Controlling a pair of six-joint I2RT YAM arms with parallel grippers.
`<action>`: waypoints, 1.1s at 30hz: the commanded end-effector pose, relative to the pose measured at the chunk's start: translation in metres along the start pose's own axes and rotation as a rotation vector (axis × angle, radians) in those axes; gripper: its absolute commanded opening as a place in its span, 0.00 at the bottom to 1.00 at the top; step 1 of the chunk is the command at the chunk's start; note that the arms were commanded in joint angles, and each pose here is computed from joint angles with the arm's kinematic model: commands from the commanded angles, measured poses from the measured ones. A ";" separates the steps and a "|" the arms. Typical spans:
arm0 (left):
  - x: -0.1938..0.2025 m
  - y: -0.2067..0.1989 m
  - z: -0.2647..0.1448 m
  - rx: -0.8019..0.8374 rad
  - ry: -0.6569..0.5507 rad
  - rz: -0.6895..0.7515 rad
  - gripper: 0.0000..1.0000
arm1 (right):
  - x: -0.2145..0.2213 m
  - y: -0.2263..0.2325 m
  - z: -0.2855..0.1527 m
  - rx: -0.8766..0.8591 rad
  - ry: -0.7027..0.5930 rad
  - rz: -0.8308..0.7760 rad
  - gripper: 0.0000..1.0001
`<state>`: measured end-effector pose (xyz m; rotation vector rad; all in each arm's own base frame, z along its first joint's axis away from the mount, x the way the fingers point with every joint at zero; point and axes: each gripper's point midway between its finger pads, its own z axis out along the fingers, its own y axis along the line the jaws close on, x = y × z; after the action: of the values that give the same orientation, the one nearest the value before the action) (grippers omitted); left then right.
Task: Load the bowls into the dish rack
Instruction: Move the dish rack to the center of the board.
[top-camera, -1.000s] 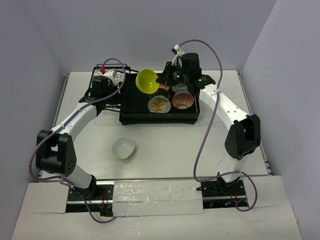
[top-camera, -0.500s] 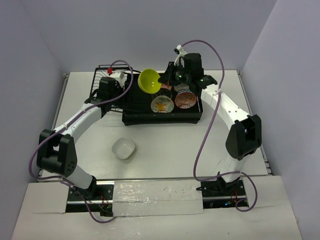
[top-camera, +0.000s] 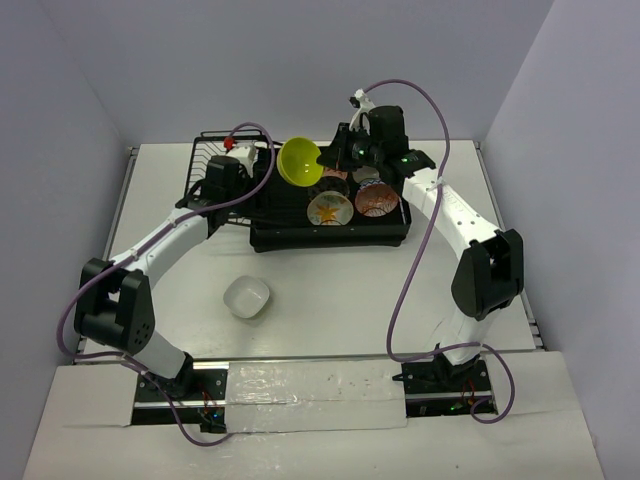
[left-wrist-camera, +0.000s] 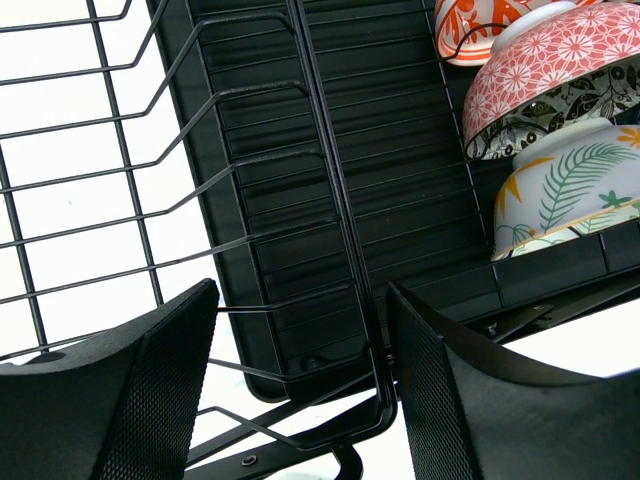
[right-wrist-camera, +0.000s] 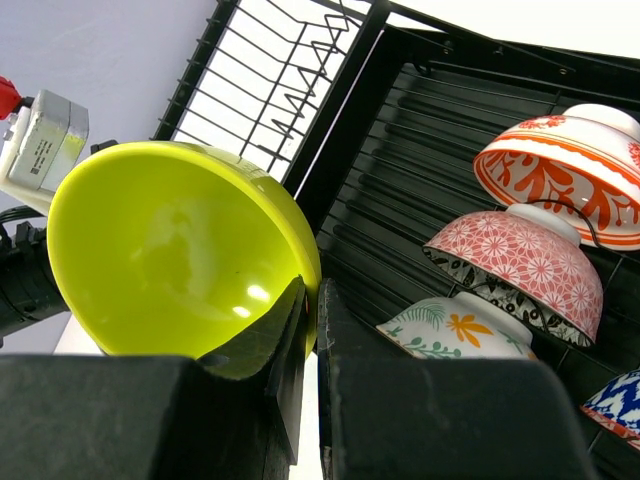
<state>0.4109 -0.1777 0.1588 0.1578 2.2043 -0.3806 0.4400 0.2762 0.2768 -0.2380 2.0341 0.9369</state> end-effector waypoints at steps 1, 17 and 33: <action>0.036 -0.075 -0.009 0.287 0.130 -0.005 0.69 | -0.034 0.022 -0.017 -0.061 -0.109 -0.054 0.00; 0.032 -0.075 -0.013 0.258 0.110 0.021 0.78 | -0.033 0.022 -0.016 -0.065 -0.098 -0.037 0.00; -0.003 -0.044 -0.036 0.127 -0.022 -0.012 0.99 | -0.034 0.026 -0.023 -0.047 -0.111 -0.040 0.00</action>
<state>0.3924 -0.1990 0.1726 0.2089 2.1779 -0.4369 0.4414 0.2735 0.2760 -0.2296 2.0364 0.9316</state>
